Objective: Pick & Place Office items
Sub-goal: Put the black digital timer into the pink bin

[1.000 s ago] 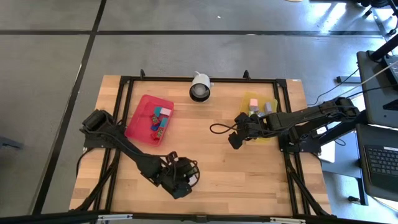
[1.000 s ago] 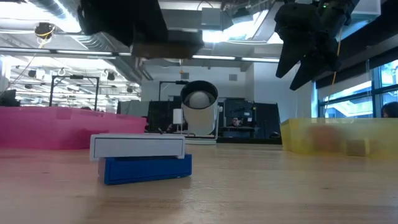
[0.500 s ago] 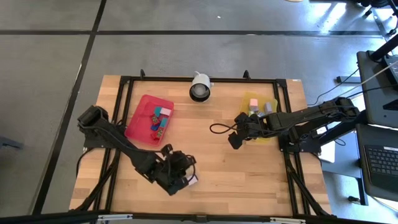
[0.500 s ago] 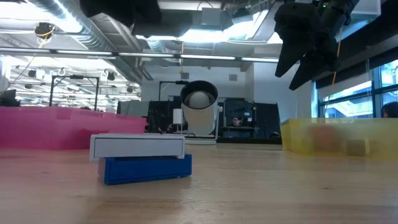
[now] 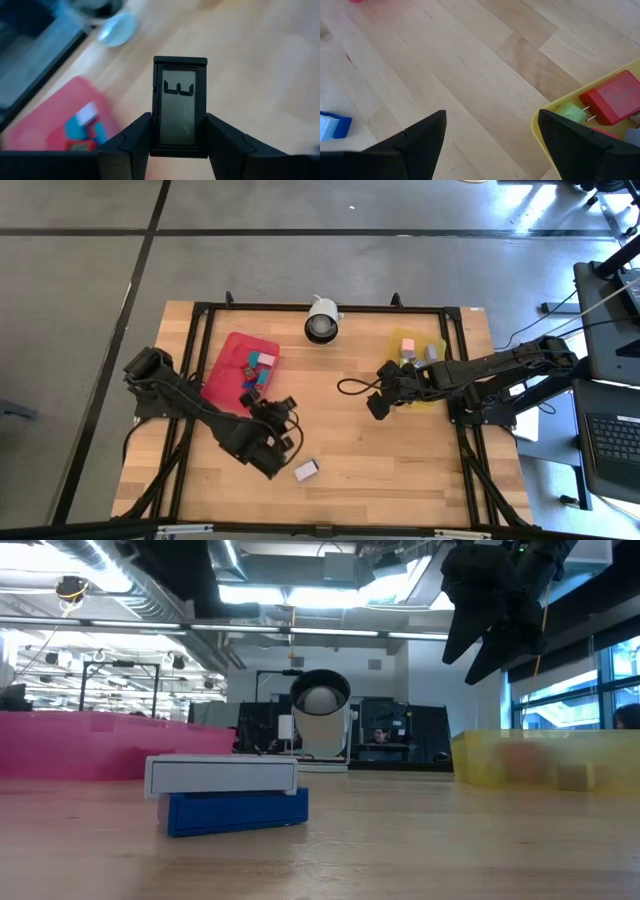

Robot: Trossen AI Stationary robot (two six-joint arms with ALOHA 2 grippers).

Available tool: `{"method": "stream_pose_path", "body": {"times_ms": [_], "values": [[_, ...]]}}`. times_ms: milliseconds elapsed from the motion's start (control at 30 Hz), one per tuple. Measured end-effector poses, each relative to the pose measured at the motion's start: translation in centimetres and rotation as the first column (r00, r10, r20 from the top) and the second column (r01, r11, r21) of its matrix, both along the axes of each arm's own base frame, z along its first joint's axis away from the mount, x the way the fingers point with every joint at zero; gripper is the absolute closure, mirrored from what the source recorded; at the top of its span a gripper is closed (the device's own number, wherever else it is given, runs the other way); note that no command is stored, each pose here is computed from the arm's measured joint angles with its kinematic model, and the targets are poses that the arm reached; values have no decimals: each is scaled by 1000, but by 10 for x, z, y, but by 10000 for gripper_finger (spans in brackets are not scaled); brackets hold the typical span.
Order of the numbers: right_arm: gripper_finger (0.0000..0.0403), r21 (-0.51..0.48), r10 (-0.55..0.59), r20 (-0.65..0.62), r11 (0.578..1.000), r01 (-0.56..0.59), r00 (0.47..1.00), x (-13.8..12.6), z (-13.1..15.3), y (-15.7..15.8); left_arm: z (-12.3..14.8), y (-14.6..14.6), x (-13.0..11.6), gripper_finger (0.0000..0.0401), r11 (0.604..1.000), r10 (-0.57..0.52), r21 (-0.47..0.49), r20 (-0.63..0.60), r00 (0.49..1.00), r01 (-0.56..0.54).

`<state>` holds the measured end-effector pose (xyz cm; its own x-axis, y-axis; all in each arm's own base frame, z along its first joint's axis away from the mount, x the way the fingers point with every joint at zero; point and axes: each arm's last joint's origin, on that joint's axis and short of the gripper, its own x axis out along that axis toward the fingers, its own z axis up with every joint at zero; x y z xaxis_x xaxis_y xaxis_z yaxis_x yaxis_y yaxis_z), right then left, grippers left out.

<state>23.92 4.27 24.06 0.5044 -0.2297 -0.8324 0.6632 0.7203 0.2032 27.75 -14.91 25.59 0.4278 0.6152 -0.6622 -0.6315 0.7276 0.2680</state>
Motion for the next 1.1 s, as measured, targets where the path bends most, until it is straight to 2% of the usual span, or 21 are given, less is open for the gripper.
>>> {"method": "stream_pose_path", "body": {"times_ms": [167,400,533,633,833,1100], "values": [[85,0,0,0,1000,0,1000,0,0,0,1,24,-8,244,980,196,31,-31,980,-195],[85,0,0,0,1000,0,1000,0,0,0,3,53,-12,244,908,418,42,-57,907,-416],[85,0,0,1,1000,0,1000,0,0,0,-2,71,-19,244,884,468,45,-74,881,-466],[85,1,0,7,1000,0,1000,1,0,0,-12,85,-29,244,849,528,36,-58,847,-526],[85,12,4,20,1000,-4,1000,2,1,1,-40,113,-57,242,792,611,-52,33,791,-609],[86,14,5,21,1000,-5,1000,2,1,1,-73,134,-89,239,746,664,-197,144,734,-636]]}}
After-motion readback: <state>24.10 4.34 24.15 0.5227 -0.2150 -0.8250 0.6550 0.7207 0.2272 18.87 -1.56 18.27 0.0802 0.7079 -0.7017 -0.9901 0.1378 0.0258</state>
